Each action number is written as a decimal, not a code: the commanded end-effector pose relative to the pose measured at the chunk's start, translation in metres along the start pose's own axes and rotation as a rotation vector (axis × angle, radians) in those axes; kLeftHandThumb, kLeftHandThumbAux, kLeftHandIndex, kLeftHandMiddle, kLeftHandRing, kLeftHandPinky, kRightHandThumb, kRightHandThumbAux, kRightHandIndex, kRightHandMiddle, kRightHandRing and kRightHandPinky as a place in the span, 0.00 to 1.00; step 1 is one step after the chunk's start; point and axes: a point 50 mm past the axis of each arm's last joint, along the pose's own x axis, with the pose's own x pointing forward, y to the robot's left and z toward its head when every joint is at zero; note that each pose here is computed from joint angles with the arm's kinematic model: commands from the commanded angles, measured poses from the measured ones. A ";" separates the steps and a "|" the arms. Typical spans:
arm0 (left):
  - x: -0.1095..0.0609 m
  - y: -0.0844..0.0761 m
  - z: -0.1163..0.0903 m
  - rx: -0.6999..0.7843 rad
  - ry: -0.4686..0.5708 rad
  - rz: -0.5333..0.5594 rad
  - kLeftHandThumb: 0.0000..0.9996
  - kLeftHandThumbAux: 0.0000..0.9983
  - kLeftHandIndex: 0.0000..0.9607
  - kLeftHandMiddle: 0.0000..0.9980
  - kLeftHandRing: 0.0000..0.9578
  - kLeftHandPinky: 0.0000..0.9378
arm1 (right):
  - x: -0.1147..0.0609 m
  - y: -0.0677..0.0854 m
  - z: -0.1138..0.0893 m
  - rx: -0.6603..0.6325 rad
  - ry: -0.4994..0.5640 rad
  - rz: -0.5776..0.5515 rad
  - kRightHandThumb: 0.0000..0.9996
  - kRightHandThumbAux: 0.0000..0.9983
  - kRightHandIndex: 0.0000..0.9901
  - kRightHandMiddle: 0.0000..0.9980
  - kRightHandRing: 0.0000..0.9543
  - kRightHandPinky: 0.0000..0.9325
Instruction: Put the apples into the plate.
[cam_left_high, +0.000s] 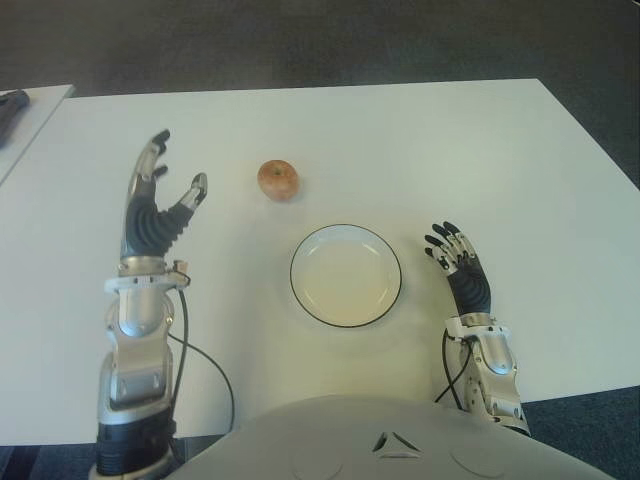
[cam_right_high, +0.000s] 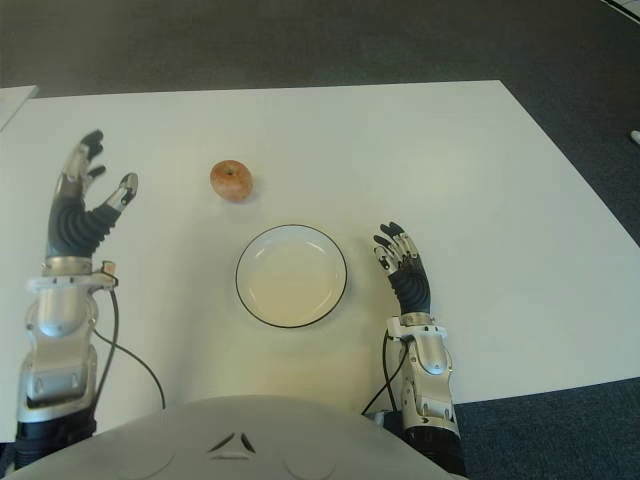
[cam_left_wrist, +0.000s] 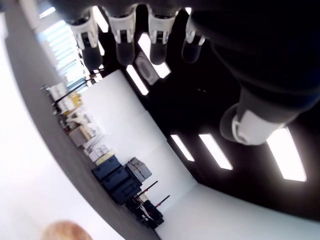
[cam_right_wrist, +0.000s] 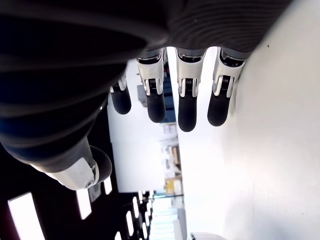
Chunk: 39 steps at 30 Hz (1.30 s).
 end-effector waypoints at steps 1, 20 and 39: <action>0.009 -0.004 0.003 0.256 -0.017 -0.045 0.24 0.47 0.04 0.05 0.06 0.11 | 0.000 0.001 -0.005 0.017 0.019 -0.012 0.35 0.61 0.11 0.16 0.19 0.24; 0.056 -0.034 -0.007 0.536 -0.129 -0.140 0.39 0.32 0.08 0.08 0.09 0.15 | 0.002 -0.004 -0.007 0.023 -0.026 0.012 0.35 0.60 0.12 0.16 0.19 0.22; 0.104 -0.066 -0.013 0.653 -0.200 -0.303 0.34 0.26 0.09 0.07 0.07 0.13 | 0.005 -0.007 -0.010 0.013 -0.006 0.019 0.34 0.59 0.13 0.16 0.19 0.23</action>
